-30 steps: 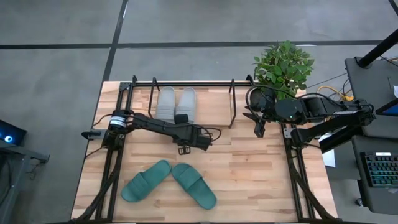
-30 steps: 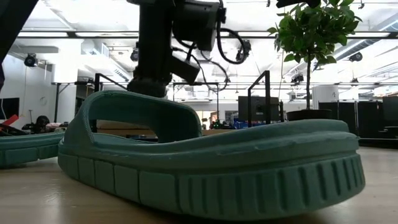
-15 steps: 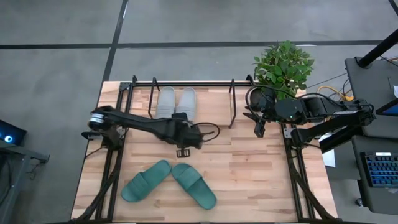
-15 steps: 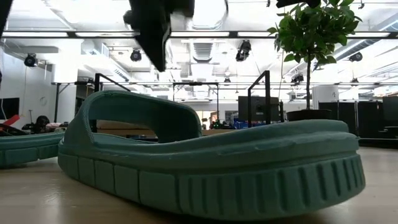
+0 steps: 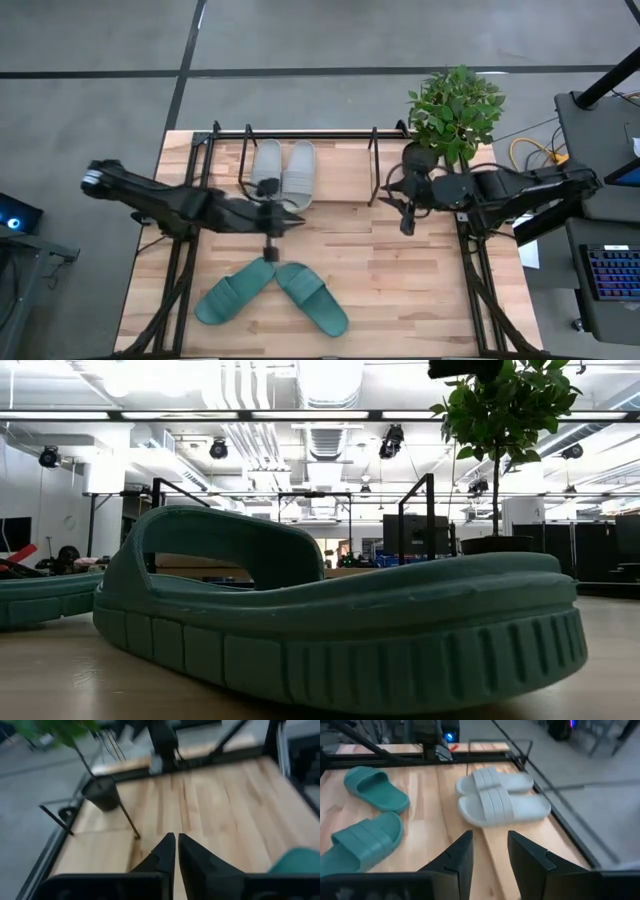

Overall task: Pick and place slides into the shelf
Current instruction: Put the gray slide on the shelf

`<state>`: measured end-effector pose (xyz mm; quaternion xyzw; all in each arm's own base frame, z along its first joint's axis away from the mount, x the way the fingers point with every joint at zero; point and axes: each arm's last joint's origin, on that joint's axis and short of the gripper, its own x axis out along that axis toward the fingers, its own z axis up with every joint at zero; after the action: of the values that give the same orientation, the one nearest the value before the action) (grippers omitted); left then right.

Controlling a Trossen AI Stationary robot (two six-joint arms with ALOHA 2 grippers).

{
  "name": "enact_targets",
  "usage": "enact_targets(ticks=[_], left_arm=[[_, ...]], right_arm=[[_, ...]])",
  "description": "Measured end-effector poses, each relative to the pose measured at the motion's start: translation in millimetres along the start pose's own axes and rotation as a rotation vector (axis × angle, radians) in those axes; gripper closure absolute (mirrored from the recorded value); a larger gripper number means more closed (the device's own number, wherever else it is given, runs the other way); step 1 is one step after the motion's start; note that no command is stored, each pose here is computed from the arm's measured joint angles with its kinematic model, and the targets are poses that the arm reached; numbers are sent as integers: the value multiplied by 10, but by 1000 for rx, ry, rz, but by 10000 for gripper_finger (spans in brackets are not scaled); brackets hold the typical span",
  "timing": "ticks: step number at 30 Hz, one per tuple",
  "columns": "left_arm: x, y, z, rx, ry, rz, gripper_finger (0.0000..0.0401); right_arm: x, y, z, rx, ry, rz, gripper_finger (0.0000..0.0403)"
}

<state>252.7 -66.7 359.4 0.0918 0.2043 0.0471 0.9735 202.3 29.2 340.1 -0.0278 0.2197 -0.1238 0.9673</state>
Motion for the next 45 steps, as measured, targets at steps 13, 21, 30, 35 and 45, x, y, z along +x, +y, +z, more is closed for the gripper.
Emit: enact_targets(ticks=[13, 21, 30, 35, 45], left_arm=[[-615, 258, -716, -118, -371, 96, 391], [-644, 255, -1064, -81, -478, 119, 391], [-804, 316, -1053, -27, -547, 146, 391], [-917, 351, -1066, -16, -575, 147, 391], [-1029, 370, -1156, 1, -546, 108, 391]], right_arm=[[361, 256, 110, -196, -217, 87, 302], [904, 425, 370, -315, -94, -82, 317], [1497, 82, 435, -214, 76, -140, 390], [1811, -234, 349, -133, 139, -214, 394], [2391, -437, -38, -95, 295, -250, 394]])
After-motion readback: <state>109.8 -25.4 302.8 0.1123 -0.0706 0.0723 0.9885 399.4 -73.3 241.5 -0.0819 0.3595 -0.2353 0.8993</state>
